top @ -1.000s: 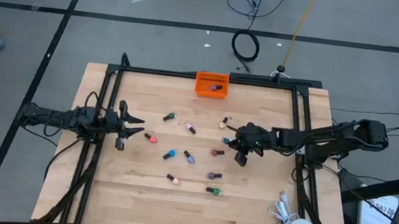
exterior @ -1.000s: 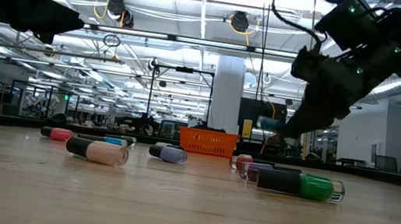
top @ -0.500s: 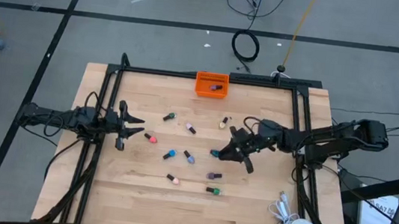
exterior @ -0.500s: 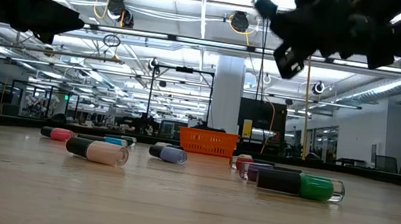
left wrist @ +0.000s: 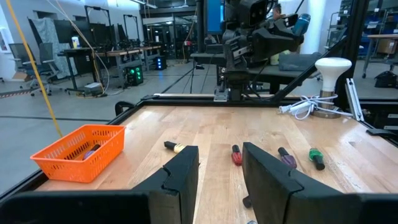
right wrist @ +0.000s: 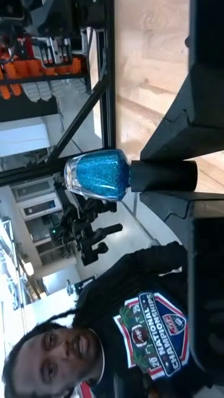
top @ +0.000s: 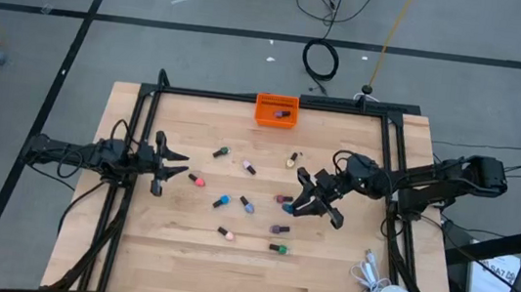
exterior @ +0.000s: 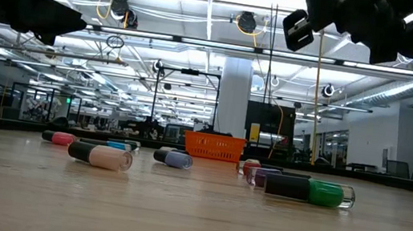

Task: Pick & Place Nail Polish
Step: Put the blue nail polish bottle into the basket

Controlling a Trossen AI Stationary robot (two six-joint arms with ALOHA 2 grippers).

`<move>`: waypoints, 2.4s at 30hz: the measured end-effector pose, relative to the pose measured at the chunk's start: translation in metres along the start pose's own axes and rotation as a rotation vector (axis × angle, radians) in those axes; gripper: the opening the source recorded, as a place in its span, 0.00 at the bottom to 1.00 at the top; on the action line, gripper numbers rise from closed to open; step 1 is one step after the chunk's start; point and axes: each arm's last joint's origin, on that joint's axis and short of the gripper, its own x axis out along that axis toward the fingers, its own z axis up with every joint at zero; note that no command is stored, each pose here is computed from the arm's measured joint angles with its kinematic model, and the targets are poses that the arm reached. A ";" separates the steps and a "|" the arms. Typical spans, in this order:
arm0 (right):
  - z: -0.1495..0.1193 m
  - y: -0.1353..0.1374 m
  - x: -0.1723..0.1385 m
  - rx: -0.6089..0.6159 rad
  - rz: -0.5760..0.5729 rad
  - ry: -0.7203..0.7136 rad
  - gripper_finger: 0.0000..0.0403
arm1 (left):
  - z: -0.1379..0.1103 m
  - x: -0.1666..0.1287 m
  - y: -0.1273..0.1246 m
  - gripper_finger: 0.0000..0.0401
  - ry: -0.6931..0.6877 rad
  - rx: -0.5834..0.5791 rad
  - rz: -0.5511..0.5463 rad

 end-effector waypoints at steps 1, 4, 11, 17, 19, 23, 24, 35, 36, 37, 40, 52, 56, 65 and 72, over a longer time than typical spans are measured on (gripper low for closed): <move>0.000 0.000 0.000 0.000 0.000 0.000 0.13 | 0.000 0.000 0.000 0.31 0.000 0.000 0.000; 0.000 0.000 0.000 0.000 -0.001 0.000 0.13 | 0.000 0.000 0.000 0.31 0.000 0.000 0.000; -0.001 -0.001 0.000 -0.008 -0.011 0.010 0.13 | 0.000 0.000 0.000 0.31 0.000 0.000 0.000; -0.013 -0.008 -0.001 0.026 -0.195 0.078 0.13 | 0.000 0.000 0.000 0.31 0.000 0.000 0.000; -0.018 -0.011 -0.003 0.040 -0.275 0.116 0.13 | 0.000 0.000 0.000 0.31 0.000 0.000 0.000; -0.027 -0.017 -0.006 0.061 -0.428 0.178 0.13 | 0.000 0.000 0.000 0.31 0.000 0.000 0.000; -0.028 -0.018 -0.007 0.062 -0.463 0.189 0.13 | 0.000 0.000 0.000 0.31 0.000 0.000 0.000; -0.041 -0.029 -0.015 0.065 -0.713 0.284 0.13 | 0.000 0.000 0.000 0.31 0.000 0.000 0.000; -0.042 -0.031 -0.016 0.066 -0.731 0.285 0.13 | 0.000 0.000 0.000 0.31 0.000 0.000 0.000; -0.043 -0.034 -0.017 0.068 -0.752 0.291 0.13 | 0.000 0.000 0.000 0.31 0.000 0.000 0.000; -0.047 -0.040 -0.019 0.075 -0.797 0.304 0.13 | 0.000 0.000 0.000 0.31 0.000 0.000 0.000; -0.056 -0.077 -0.038 0.114 -0.922 0.279 0.13 | 0.000 0.000 0.000 0.31 0.000 0.000 0.000; -0.053 -0.090 -0.050 0.116 -0.981 0.234 0.13 | 0.000 0.000 0.000 0.31 0.000 0.000 0.000; -0.018 -0.119 -0.073 0.088 -1.002 0.151 0.13 | 0.000 0.000 0.000 0.31 0.000 0.000 0.000; 0.025 -0.140 -0.083 0.015 -1.051 0.197 0.13 | 0.000 0.000 0.000 0.31 0.000 0.000 0.000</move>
